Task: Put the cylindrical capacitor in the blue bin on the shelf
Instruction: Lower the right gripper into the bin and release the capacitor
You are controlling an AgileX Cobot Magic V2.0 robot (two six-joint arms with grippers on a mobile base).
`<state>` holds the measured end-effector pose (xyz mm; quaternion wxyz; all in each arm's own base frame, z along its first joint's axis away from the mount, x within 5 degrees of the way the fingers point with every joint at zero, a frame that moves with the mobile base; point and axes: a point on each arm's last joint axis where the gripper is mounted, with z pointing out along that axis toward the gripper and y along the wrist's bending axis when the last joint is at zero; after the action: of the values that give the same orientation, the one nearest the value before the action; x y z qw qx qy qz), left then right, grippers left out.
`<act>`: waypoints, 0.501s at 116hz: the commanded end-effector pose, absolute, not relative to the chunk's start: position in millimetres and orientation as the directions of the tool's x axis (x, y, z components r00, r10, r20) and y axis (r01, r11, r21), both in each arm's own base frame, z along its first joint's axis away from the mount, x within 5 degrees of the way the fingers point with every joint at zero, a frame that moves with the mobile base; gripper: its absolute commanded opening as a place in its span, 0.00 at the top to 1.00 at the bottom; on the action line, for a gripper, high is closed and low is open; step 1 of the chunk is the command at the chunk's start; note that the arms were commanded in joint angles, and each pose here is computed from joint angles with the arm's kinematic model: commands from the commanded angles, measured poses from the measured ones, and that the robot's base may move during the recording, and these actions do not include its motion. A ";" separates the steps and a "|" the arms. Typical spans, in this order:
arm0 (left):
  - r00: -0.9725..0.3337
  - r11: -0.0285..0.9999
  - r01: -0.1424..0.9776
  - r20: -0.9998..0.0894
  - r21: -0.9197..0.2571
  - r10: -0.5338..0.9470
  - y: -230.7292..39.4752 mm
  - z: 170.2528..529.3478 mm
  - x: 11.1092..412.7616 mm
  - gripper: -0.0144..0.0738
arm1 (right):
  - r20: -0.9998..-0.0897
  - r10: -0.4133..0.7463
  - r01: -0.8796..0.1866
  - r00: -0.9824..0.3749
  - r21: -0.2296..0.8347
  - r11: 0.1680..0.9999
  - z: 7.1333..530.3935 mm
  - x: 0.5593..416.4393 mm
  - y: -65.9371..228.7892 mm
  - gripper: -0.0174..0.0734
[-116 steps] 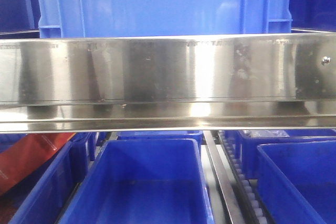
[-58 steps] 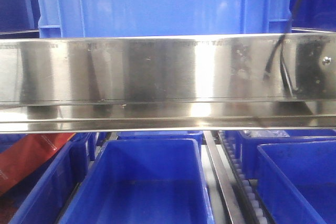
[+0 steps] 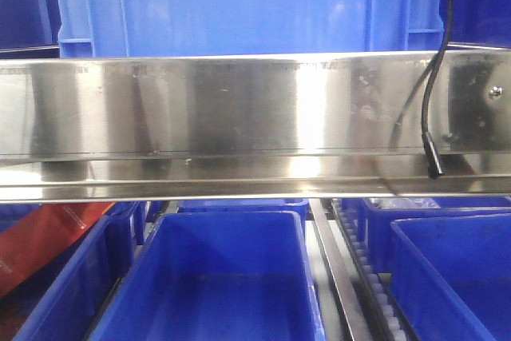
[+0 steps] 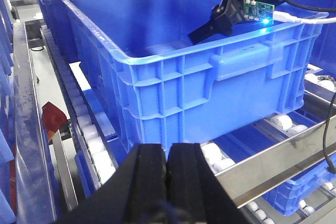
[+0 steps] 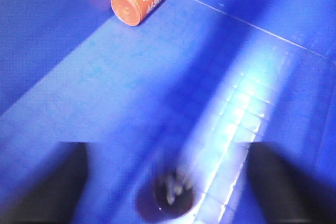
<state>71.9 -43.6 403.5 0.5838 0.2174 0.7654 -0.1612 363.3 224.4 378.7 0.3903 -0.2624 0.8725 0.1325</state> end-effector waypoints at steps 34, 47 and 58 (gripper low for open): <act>-0.216 0.852 0.523 -0.969 -0.010 0.121 -43.7 405.0 70.7 0.96 | -0.830 -0.289 -0.573 -0.478 0.044 0.819 436.6 327.0 205.8 0.54; -0.216 0.852 0.523 -0.969 -0.010 0.121 -43.7 405.0 70.7 0.96 | -0.865 -0.261 -0.576 -0.429 0.039 0.817 464.2 305.3 192.8 0.80; -0.216 0.852 0.523 -0.969 -0.010 0.121 -43.7 405.0 70.7 0.96 | -0.894 -0.241 -0.572 -0.377 0.020 0.820 483.6 286.9 180.3 1.00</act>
<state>71.9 -43.6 403.5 0.5838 0.2174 0.7654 -0.1612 307.6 193.3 459.5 0.4642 -0.2523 0.8329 0.1649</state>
